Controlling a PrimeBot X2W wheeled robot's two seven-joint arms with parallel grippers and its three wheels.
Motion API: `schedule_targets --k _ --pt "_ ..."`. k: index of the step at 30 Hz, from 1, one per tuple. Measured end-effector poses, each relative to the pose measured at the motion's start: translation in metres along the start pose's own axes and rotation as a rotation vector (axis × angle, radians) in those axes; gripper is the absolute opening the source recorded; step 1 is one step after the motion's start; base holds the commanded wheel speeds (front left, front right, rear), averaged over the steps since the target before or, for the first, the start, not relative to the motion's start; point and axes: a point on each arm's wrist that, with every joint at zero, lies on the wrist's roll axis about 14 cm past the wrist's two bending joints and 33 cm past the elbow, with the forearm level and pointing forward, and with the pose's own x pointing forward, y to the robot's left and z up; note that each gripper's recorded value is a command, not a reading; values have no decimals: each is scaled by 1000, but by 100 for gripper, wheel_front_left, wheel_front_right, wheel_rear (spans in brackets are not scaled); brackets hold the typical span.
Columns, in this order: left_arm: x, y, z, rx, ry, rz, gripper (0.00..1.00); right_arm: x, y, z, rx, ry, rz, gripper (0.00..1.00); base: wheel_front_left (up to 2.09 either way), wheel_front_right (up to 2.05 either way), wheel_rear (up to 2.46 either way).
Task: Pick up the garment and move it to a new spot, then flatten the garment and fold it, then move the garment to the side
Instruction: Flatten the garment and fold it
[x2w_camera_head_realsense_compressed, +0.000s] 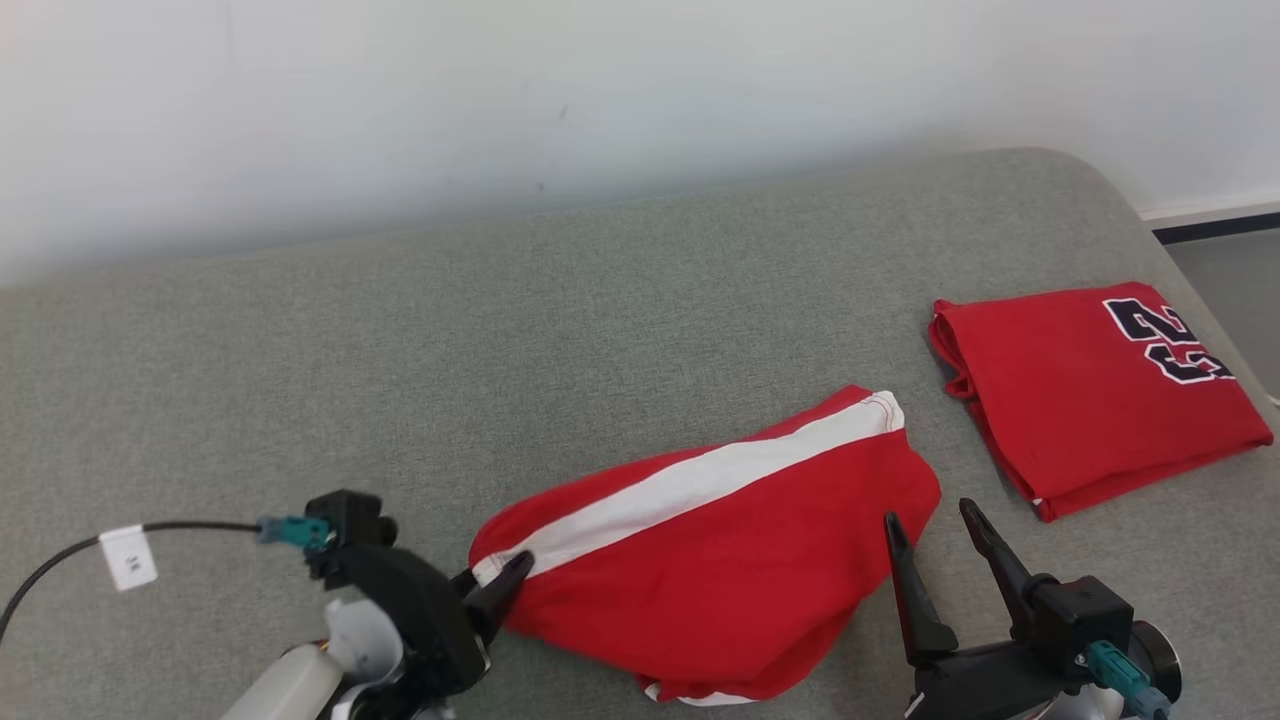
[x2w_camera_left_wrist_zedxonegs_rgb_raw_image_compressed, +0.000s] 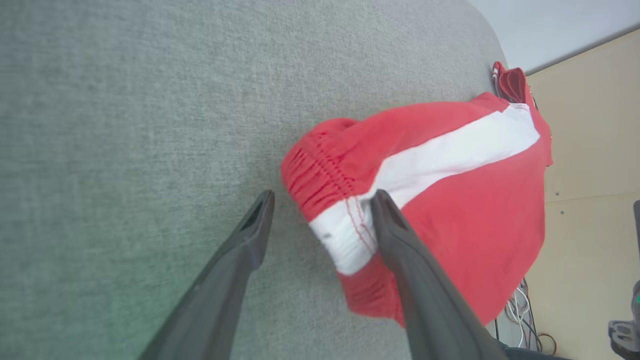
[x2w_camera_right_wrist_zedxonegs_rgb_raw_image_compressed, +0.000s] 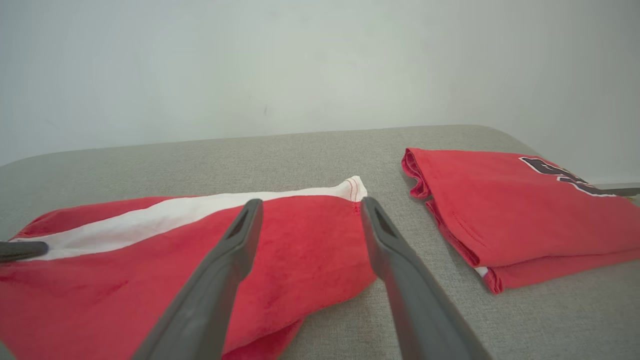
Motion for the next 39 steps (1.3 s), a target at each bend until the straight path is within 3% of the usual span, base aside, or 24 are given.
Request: schedule_targets --k 8,17,25,37,39 --pt "-25 37 0 -12 -65 117 100 -7 -18 10 -45 -7 -43 100 0 0 0" --pt "-44 32 1 -68 -162 132 100 11 -42 27 -152 92 -42 100 0 0 0" --pt "-30 26 0 11 -76 163 100 46 -26 36 -228 260 64 100 0 0 0" --pt "-13 11 -12 8 49 138 100 70 -10 56 -264 248 133 100 0 0 0" --pt "-12 12 -11 8 49 139 84 70 -13 56 -267 250 129 100 0 0 0"
